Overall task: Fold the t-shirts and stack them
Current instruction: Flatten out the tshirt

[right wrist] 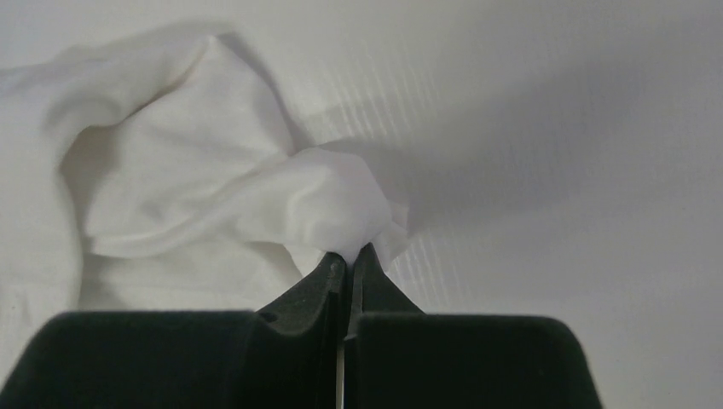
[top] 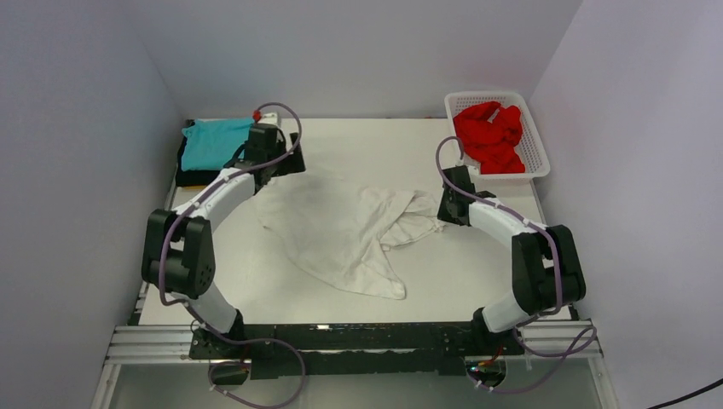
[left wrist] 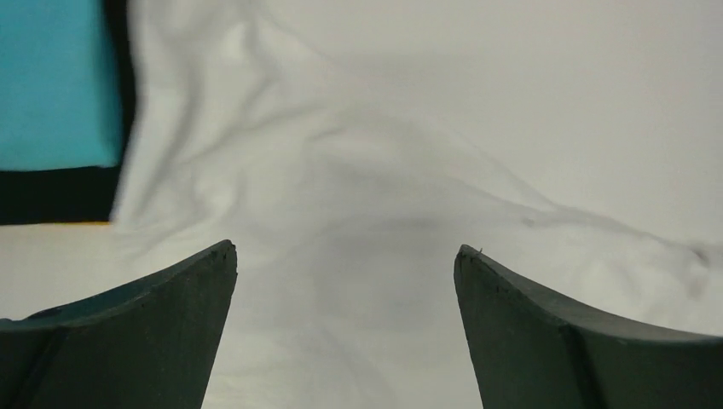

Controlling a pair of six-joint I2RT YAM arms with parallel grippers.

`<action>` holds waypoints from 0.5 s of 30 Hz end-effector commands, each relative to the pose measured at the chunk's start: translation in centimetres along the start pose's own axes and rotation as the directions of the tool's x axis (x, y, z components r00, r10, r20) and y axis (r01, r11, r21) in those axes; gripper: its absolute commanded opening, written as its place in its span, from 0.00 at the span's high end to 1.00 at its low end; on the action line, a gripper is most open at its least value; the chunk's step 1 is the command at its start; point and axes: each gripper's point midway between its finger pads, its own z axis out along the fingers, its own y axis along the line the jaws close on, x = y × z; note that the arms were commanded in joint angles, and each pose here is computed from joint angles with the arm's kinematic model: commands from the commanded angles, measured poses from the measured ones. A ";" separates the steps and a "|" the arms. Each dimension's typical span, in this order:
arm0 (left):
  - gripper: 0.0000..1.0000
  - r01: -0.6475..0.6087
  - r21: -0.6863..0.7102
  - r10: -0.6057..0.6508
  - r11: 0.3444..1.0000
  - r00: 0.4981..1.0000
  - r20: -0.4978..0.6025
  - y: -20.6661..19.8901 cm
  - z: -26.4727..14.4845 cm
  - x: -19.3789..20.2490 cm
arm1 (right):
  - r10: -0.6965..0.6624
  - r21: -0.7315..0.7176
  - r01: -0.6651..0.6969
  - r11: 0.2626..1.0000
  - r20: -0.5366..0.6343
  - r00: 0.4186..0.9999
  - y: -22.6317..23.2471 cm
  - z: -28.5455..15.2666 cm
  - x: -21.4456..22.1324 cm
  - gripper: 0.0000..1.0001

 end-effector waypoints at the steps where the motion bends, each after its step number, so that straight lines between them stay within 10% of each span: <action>1: 0.01 -0.095 0.327 0.068 0.940 0.993 0.095 -10.1 -6.4 -2.3 | 0.100 -0.085 -0.096 0.992 0.045 0.994 1.7 0.3 -2.8 1.00; 6: 0.00 -0.239 0.650 0.268 0.722 0.962 0.056 -20.2 -13.9 9.3 | 0.134 -0.098 -0.133 0.986 0.000 0.991 0.6 0.6 -1.8 1.00; 15: 0.01 -0.433 0.785 0.619 0.443 0.781 0.081 -28.4 -22.1 25.5 | 0.161 -0.171 -0.171 0.970 -0.068 0.985 0.5 0.2 -0.5 1.00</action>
